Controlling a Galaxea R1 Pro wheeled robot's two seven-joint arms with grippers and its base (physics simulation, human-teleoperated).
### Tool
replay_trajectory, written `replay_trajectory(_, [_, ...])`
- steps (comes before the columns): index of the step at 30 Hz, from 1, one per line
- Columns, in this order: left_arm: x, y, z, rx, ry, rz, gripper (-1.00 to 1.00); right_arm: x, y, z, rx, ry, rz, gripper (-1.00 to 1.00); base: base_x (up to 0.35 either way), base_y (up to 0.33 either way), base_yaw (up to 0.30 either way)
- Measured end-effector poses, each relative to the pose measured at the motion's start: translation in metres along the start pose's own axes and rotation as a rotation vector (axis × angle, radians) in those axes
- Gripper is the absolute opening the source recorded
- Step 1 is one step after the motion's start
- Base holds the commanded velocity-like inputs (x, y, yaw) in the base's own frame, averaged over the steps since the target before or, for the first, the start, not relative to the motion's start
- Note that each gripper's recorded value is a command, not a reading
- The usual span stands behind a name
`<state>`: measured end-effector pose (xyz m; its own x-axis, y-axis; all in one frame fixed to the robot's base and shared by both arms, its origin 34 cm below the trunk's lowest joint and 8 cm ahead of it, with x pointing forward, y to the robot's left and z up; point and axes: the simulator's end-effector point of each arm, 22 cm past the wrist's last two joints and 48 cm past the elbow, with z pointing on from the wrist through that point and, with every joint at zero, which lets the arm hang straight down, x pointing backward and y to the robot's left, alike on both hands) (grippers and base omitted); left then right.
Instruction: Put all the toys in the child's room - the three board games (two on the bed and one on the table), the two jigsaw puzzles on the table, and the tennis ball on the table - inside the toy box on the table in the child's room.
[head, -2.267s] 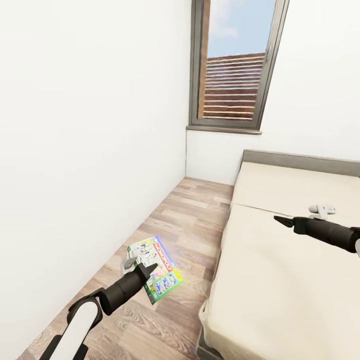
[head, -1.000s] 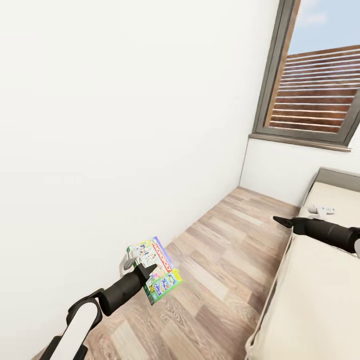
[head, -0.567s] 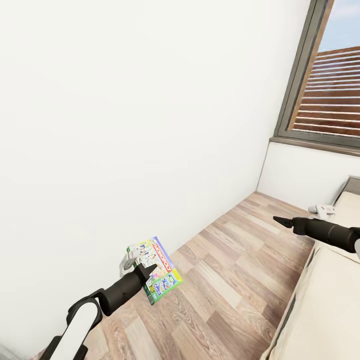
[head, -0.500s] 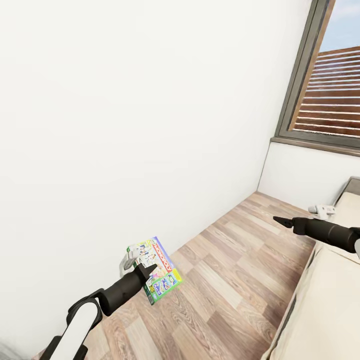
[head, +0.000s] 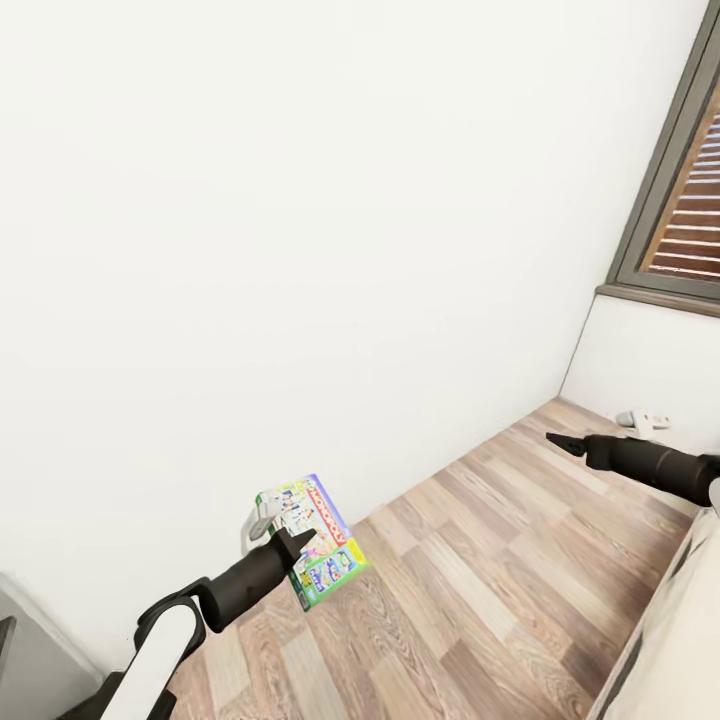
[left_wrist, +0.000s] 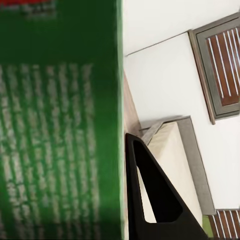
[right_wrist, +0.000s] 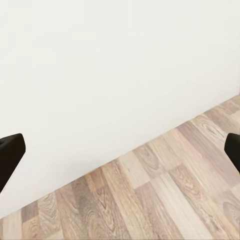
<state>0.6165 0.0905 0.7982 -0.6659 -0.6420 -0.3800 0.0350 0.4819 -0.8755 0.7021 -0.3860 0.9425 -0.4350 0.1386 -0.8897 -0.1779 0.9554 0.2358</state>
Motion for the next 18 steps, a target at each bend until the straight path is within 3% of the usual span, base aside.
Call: replay_trajectory(18, [-0.013, -0.030, -0.007, 0.003, 0.004, 0.002, -1.00, -0.026, 0.011, -0.008, -0.008, 0.012, -0.006, 1.00, 0.000, 0.000, 0.294])
